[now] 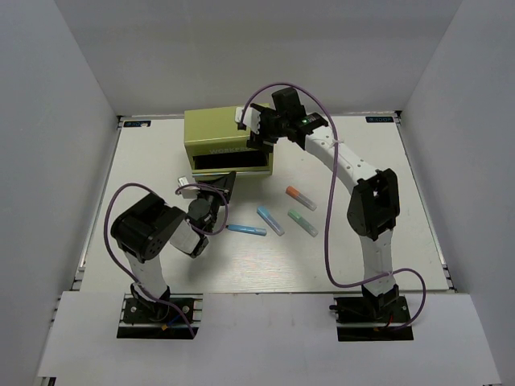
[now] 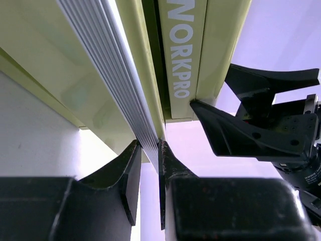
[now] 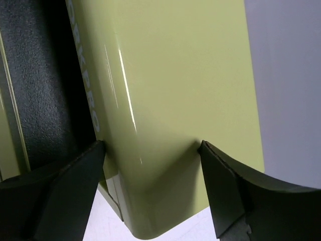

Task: Sort the stationery into containers
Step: Open the drawer in the storage box, then pick up the pen from the center of the board.

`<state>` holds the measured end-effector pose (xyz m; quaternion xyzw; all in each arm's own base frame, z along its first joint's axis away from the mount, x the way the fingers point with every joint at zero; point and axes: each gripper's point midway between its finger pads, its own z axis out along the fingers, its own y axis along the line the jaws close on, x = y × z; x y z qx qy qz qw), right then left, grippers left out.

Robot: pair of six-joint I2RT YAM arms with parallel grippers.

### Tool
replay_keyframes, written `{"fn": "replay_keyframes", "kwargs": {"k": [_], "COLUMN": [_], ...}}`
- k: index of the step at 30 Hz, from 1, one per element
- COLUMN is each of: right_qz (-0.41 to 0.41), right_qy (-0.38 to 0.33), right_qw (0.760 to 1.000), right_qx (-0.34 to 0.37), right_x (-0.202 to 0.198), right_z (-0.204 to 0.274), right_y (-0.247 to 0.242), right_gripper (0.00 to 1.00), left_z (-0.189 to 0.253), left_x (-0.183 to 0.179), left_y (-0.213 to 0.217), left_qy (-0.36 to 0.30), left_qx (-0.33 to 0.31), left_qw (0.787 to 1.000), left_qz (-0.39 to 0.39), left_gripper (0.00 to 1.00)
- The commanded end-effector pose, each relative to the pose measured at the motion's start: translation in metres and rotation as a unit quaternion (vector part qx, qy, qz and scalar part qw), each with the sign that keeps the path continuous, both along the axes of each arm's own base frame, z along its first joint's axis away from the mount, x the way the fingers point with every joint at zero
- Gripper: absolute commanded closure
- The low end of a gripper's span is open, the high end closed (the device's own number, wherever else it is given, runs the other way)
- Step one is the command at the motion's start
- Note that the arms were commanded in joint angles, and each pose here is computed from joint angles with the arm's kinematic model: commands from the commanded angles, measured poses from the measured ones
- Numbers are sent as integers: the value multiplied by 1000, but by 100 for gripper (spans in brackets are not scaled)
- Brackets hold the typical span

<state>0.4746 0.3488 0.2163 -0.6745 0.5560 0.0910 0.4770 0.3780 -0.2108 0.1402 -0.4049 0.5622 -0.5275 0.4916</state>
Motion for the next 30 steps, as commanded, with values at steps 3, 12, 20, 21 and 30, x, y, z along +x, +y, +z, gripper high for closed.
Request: {"fn": "replay_keyframes", "kwargs": {"k": [3,12,20,21,30], "right_qz": [-16,-11,-20,-25,-111], "right_qy": [-13,-35,-46,-34,134], "right_qw": [1000,999,998,998,984], "right_qx": [-1,32,50,44,48], "right_x": [3,-27,-68,-73,-131], "right_z": [3,42,64,54,-23], "right_y": [-17,-31,-58,-62,-121], "right_gripper": [16,15,15,15,65], "left_z": [74,77,74,78,43], "left_x": [-20,-31,-60,-64,-108], "left_y": [15,3,-9,-10,17], "left_qy": [-126,-127,-109,-114,55], "left_qx": [-57,-47,-2,12,331], "left_qw": [990,990,988,987,926], "left_qz": [6,-40,-107,-116,-173], "left_gripper": [64,13,0,0,0]}}
